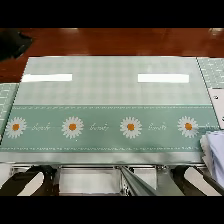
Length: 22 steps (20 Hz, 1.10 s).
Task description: Fold the shirts.
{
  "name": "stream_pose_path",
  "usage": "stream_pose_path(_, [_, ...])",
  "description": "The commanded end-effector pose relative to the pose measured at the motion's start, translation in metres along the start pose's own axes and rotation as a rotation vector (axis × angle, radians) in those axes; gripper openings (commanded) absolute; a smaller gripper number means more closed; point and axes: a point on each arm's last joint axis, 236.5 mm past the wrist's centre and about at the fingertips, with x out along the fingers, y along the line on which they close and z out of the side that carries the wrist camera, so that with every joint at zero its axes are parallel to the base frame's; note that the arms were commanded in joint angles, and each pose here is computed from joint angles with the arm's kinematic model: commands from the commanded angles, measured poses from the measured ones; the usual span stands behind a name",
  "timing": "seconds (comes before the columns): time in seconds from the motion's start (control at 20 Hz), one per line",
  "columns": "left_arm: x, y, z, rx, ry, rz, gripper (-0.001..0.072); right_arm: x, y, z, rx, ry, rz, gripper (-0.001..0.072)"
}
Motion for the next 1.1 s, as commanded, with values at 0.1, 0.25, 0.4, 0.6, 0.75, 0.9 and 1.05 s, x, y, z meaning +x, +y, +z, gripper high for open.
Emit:
stream_pose_path(0.1, [0.049, -0.007, -0.102, 0.157, 0.428, 0.027, 0.0023, 0.125, 0.081, -0.077, -0.618, 0.188, -0.204, 0.0025])
stream_pose_path(0.25, [0.069, 0.038, -0.197, 0.167, 0.649, 0.154, 0.0022, 0.165, 0.034, -0.126, -0.667, 0.303, -0.397, 0.0024])
stream_pose_path(0.4, [0.069, 0.064, -0.216, 0.166, 0.718, 0.22, 0.0023, 0.179, 0.015, -0.141, -0.666, 0.332, -0.415, 0.0025])
stream_pose_path(0.6, [0.064, 0.067, -0.22, 0.157, 0.742, 0.226, 0.0024, 0.176, 0.013, -0.136, -0.681, 0.319, -0.428, 0.0025])
stream_pose_path(0.75, [0.064, 0.067, -0.22, 0.157, 0.742, 0.226, 0.0024, 0.176, 0.013, -0.136, -0.681, 0.319, -0.428, 0.0025])
stream_pose_path(0.9, [0.064, 0.067, -0.22, 0.157, 0.742, 0.226, 0.0023, 0.176, 0.013, -0.136, -0.681, 0.319, -0.428, 0.0025])
stream_pose_path(1.05, [0.064, 0.067, -0.22, 0.156, 0.742, 0.226, 0.0024, 0.176, 0.013, -0.136, -0.681, 0.319, -0.428, 0.0025])
